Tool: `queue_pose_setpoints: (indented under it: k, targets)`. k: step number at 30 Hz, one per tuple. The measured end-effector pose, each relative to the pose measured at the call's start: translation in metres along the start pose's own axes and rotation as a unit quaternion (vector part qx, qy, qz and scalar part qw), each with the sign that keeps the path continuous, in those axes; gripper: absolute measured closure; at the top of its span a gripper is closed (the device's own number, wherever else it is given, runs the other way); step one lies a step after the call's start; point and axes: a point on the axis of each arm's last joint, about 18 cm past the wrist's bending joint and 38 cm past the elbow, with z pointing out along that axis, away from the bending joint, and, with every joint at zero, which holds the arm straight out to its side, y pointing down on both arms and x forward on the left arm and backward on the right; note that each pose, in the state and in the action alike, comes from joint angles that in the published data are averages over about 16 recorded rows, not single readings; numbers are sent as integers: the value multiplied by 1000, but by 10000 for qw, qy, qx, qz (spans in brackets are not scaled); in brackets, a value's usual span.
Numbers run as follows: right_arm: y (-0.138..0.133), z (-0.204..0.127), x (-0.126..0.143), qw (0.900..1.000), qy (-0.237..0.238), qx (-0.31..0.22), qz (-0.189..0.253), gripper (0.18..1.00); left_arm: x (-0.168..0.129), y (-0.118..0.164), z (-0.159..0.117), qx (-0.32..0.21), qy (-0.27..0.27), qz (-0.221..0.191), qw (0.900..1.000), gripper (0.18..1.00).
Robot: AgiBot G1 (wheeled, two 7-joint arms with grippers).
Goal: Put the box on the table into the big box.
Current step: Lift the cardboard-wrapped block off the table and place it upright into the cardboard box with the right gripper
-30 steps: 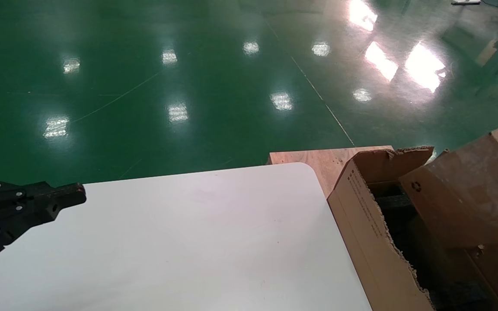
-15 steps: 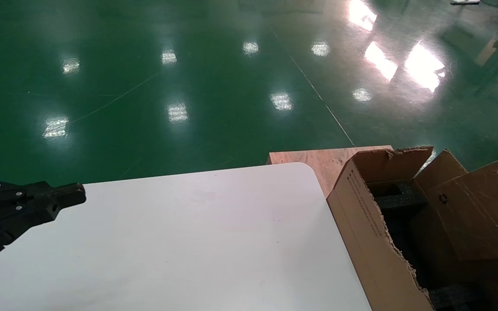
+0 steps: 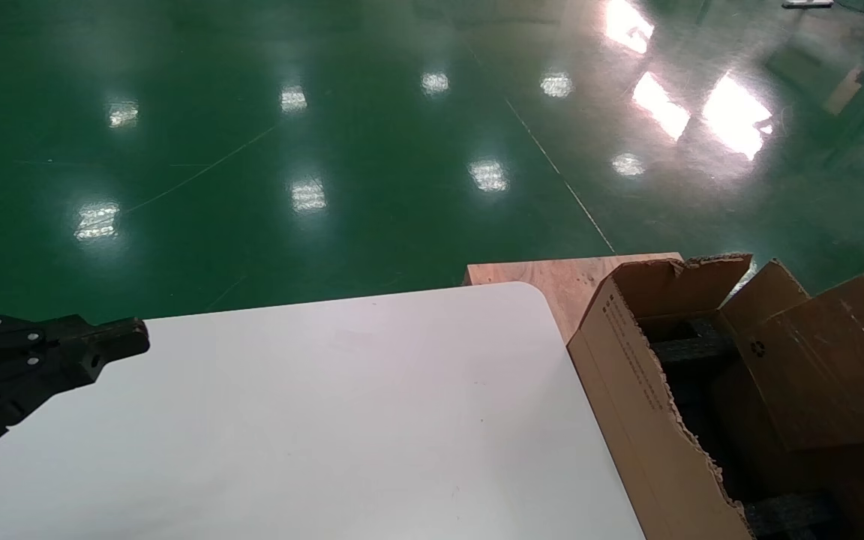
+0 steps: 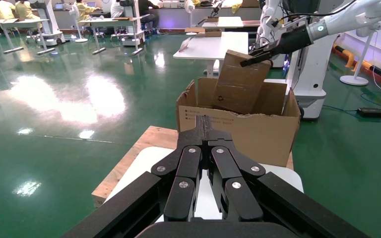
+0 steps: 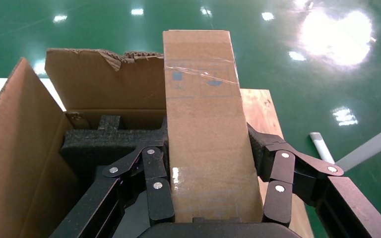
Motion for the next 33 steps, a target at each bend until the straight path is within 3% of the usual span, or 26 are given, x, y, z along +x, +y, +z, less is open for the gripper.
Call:
queue_pose_setpoints:
  k: [33]
  targets:
    - [22,8,4,9977,274,-607,-83,702,0,0,0,0,0,0,10000,993]
